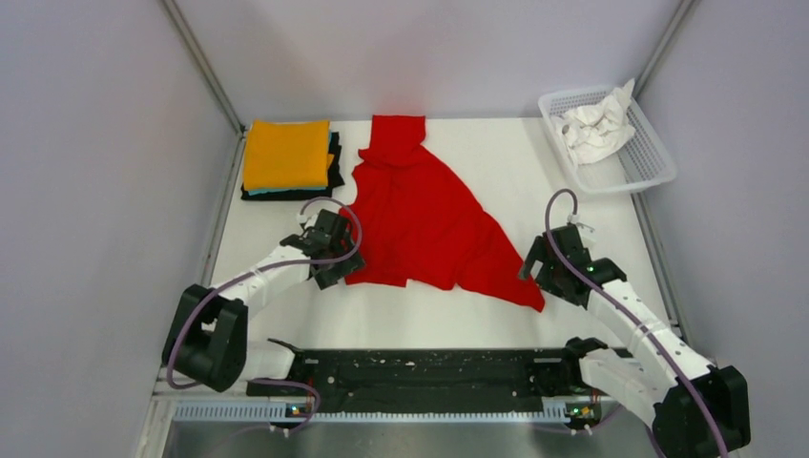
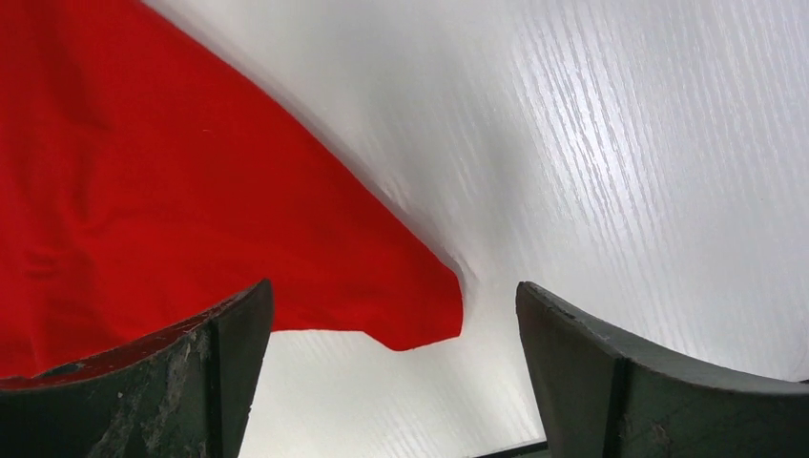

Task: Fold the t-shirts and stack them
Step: Flatten out the tshirt

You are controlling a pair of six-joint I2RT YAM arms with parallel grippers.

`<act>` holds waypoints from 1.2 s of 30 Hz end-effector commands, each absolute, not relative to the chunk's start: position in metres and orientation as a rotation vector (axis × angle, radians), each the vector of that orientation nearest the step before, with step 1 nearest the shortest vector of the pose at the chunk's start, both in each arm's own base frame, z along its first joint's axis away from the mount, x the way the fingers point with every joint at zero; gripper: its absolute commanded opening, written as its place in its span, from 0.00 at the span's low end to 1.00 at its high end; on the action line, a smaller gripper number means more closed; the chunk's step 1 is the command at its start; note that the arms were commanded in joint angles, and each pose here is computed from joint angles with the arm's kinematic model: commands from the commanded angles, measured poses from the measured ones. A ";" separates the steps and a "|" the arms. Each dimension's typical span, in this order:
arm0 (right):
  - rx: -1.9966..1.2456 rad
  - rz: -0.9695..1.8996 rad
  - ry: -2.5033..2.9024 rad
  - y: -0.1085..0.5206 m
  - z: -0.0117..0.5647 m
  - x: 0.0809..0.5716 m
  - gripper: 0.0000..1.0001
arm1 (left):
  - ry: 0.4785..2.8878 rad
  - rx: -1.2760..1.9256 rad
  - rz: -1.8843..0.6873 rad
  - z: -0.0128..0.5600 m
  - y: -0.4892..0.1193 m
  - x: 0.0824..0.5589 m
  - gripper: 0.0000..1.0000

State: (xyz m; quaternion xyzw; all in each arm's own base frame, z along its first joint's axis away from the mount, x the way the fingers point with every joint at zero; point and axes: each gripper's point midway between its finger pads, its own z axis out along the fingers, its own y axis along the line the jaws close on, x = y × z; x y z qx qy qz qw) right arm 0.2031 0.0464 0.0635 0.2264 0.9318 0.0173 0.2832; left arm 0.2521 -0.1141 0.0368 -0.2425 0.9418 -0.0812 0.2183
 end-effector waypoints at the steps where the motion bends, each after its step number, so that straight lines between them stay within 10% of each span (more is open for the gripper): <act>1: 0.736 0.050 2.456 0.041 0.058 0.195 0.94 | 2.591 -0.704 -0.259 0.027 -0.122 0.265 0.69; 4: 0.740 0.062 2.477 0.043 0.052 0.189 0.89 | 2.615 -0.691 -0.224 0.021 -0.125 0.276 0.53; 8: 0.731 0.117 2.515 0.052 0.048 0.186 0.81 | 2.629 -0.683 -0.204 0.021 -0.128 0.286 0.00; 21: 0.714 0.132 2.623 0.062 0.015 0.181 0.59 | 2.602 -0.581 -0.239 0.059 -0.126 0.281 0.00; 27: 0.665 0.112 2.458 0.057 0.037 0.224 0.00 | 2.533 -0.516 -0.395 0.090 -0.143 0.290 0.00; 36: 0.520 0.196 2.028 0.056 0.187 0.296 0.00 | 2.150 -0.394 -0.544 0.211 -0.148 0.330 0.00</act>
